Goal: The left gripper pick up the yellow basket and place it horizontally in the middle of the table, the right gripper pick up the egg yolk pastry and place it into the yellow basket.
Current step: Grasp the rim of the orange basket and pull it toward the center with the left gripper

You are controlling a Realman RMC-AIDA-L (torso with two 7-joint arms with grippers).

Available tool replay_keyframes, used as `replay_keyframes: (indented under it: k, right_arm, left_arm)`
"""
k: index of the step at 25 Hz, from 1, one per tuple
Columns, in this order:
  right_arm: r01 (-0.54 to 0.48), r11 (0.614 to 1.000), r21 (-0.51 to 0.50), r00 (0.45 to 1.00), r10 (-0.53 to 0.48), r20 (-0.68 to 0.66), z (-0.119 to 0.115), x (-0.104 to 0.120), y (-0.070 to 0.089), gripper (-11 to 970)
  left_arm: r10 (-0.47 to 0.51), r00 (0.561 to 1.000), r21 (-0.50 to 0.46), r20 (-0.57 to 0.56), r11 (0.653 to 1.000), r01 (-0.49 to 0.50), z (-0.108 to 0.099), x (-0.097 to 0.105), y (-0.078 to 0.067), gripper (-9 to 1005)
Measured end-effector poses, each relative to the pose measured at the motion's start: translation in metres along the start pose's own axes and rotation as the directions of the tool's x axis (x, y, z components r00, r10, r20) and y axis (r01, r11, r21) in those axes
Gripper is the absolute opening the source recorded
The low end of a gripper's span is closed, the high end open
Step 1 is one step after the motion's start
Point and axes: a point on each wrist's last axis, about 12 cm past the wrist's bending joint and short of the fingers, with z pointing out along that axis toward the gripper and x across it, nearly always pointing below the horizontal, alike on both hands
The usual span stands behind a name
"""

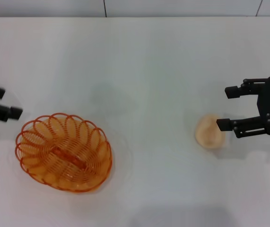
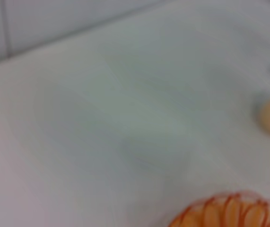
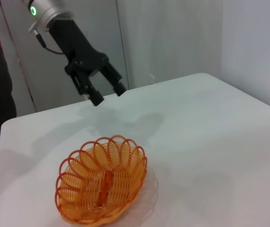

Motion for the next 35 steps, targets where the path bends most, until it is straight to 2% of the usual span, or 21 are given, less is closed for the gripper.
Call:
replay_keyframes:
  k: [4,11,19,26,35]
  right_arm:
    - [0.007,1.0,-0.002,1.0,-0.007,0.005,0.0,-0.003,0.0,813]
    - [0.008,1.0,-0.016,1.0,-0.008,0.005,0.004,-0.006,0.001,814]
    - [0.001,1.0,-0.025,1.0,-0.001,0.002,0.006,-0.006,0.002,813]
    - [-0.004,1.0,-0.027,1.0,0.004,0.002,0.007,-0.006,0.003,813]
    - [-0.01,0.999,-0.032,1.0,0.01,0.0,0.008,-0.005,0.003,814]
  left_arm:
    - [-0.042,0.996,-0.007,-0.074,0.999,0.042,0.003,0.002,0.001,865]
    - [-0.158,0.973,-0.008,-0.171,0.987,0.159,0.024,0.004,0.005,864]
    - [-0.276,0.941,-0.027,-0.196,0.961,0.276,0.04,0.005,0.009,862]
    - [-0.308,0.919,-0.077,-0.247,0.951,0.298,0.051,0.001,0.01,861]
    - [-0.294,0.909,-0.079,-0.296,0.956,0.283,0.067,-0.015,0.011,858]
